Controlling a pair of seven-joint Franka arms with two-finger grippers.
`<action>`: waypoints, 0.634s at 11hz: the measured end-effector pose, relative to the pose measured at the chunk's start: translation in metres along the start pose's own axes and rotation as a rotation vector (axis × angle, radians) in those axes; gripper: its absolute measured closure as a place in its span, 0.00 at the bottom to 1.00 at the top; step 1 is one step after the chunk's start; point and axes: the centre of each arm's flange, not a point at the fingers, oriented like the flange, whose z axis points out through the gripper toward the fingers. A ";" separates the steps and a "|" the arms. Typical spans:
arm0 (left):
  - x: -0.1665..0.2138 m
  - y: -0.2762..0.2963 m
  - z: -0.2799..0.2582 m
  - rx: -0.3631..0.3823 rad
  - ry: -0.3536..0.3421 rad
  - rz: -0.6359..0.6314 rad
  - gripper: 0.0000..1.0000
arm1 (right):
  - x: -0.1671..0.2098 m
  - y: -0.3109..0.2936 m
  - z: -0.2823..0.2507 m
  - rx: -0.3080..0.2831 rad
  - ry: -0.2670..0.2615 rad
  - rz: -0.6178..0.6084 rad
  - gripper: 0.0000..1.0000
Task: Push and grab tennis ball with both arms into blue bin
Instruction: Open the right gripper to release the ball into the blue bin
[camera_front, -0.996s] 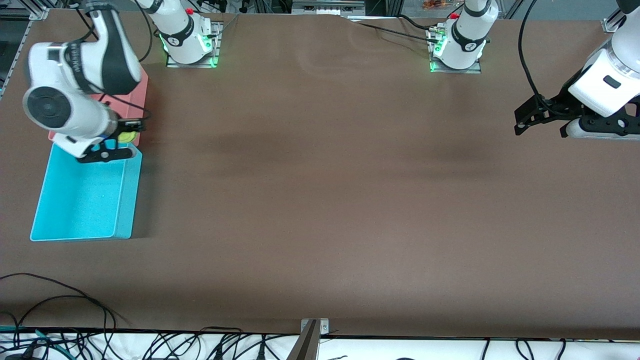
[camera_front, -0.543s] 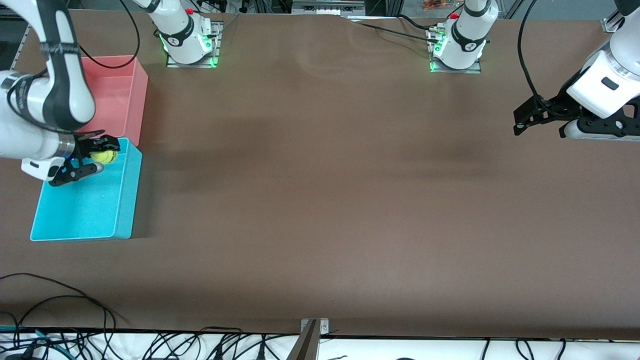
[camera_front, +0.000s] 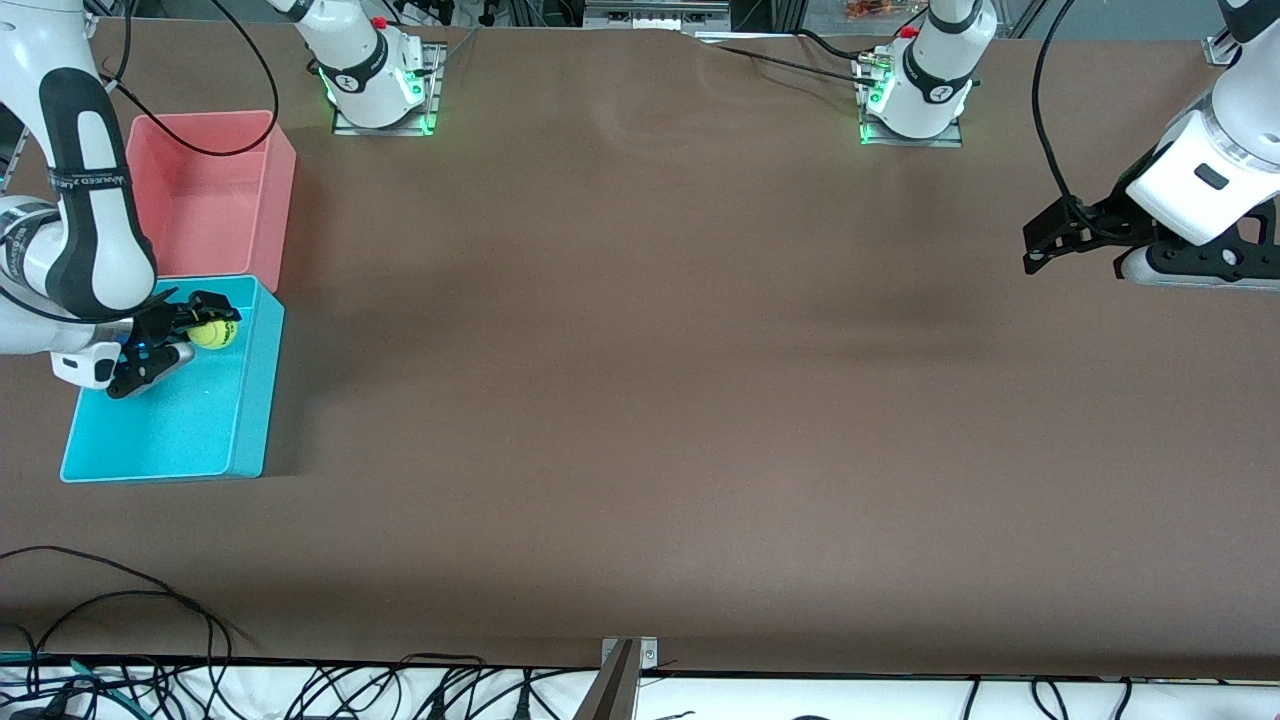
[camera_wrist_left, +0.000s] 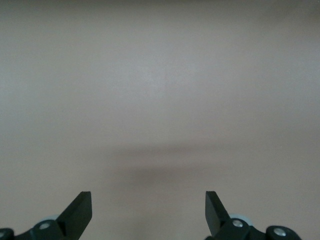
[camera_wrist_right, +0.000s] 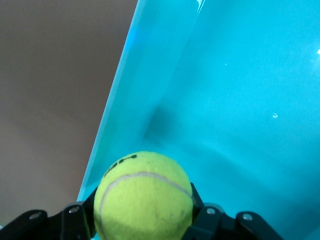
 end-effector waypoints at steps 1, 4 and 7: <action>0.001 0.000 0.002 0.000 -0.003 0.000 0.00 | -0.002 0.002 0.002 0.004 -0.005 -0.030 0.34; 0.002 0.001 0.004 0.001 -0.008 0.001 0.00 | -0.009 0.013 0.023 0.029 -0.037 -0.076 0.31; 0.002 0.000 0.005 0.001 -0.008 0.000 0.00 | -0.010 0.015 0.031 0.039 -0.048 -0.074 0.00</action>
